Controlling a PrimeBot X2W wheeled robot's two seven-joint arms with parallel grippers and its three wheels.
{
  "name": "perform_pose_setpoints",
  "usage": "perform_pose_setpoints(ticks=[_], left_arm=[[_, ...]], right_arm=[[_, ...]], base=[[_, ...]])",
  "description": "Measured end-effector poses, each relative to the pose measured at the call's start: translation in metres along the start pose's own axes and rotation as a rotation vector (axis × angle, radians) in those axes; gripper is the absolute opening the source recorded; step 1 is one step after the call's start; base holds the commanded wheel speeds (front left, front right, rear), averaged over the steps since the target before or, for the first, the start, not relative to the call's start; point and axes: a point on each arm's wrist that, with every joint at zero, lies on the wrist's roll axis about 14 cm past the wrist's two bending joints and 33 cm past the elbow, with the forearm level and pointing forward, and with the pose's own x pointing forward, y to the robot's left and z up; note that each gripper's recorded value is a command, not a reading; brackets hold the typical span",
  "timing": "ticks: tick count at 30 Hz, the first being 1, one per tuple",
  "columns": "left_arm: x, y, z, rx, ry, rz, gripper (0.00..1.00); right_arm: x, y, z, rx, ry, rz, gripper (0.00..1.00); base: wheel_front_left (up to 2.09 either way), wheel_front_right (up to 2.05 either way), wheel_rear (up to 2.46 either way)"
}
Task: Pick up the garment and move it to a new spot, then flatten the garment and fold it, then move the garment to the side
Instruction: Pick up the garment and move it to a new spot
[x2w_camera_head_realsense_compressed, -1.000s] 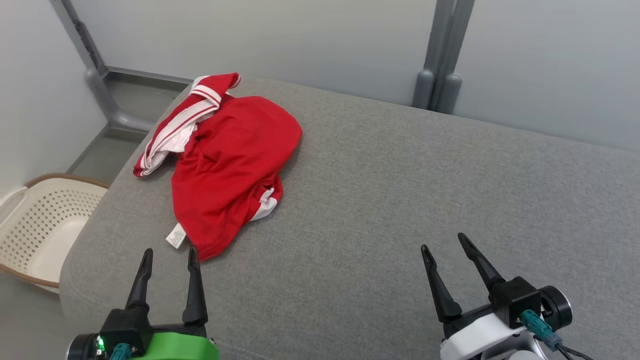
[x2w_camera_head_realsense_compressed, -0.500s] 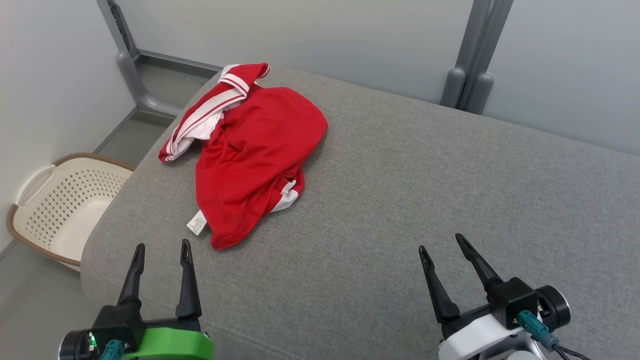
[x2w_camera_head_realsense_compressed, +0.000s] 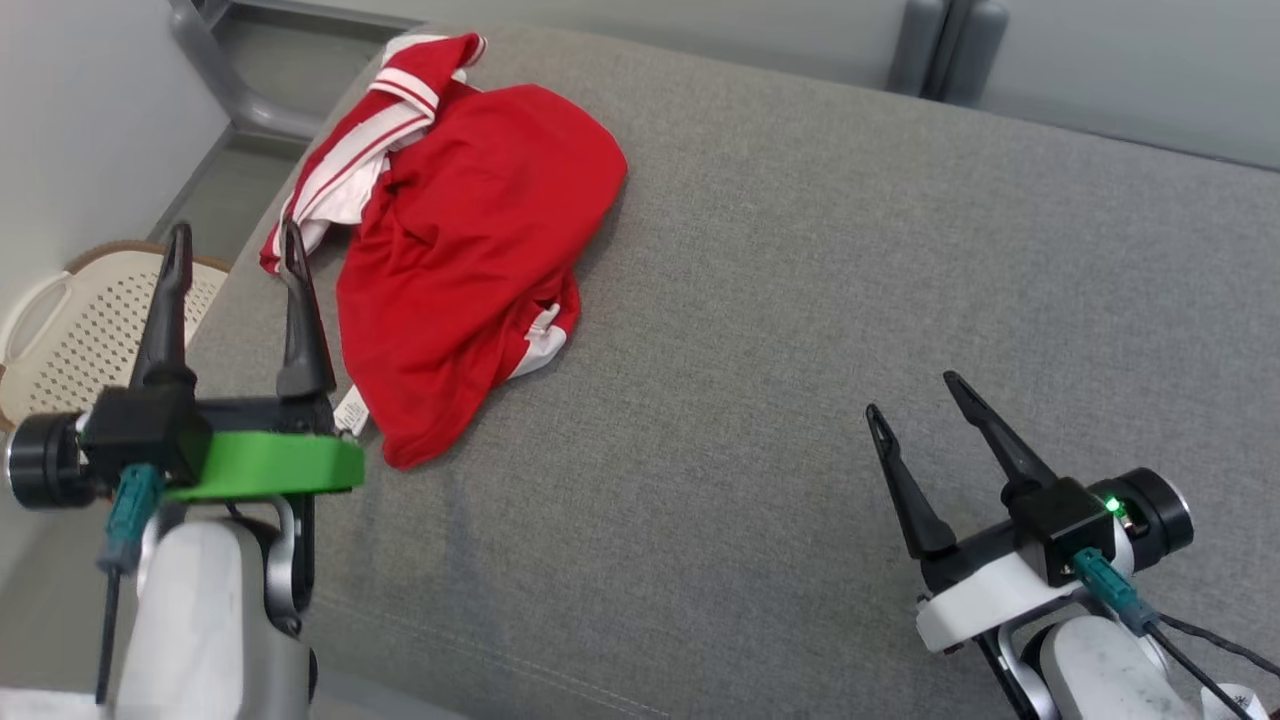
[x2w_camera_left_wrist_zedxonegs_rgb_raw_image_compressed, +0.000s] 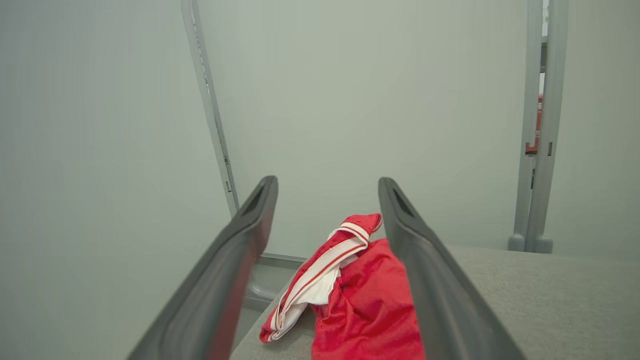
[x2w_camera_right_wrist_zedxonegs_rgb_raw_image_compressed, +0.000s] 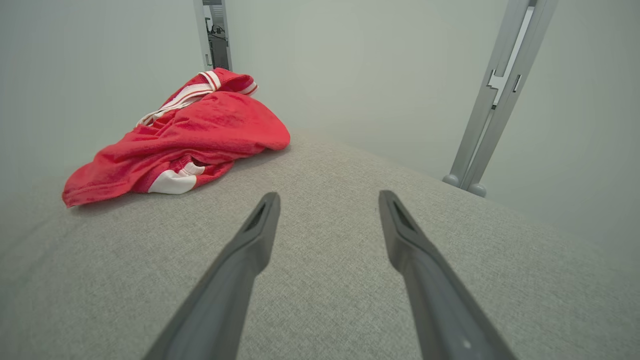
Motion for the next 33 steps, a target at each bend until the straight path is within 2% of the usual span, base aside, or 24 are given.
perform_pose_setpoints(ticks=[6, 10, 18, 26, 33], left_arm=[[0.071, -0.004, -0.025, 0.070, 0.049, -0.061, 1.00], [0.115, -0.019, -0.057, 0.060, 0.137, -0.104, 1.00], [0.166, -0.040, -0.140, 0.145, 0.415, -0.167, 1.00], [0.173, -0.016, -0.219, 0.231, 0.699, -0.092, 1.00], [0.156, -0.034, -0.277, 0.166, 0.901, -0.105, 1.00]], right_arm=[[0.010, -0.030, -0.026, -0.037, 0.031, 0.001, 1.00], [0.014, -0.056, -0.046, -0.051, 0.053, -0.024, 1.00], [0.010, -0.086, -0.095, -0.036, 0.121, -0.067, 1.00], [0.009, -0.101, -0.115, -0.006, 0.117, -0.103, 1.00], [0.002, -0.115, -0.124, 0.011, 0.117, -0.153, 1.00]], base=[[0.00, 0.00, 0.00], [0.00, 0.00, 0.00], [0.00, 0.00, 0.00], [0.00, 0.00, 0.00], [0.00, 0.00, 0.00]])
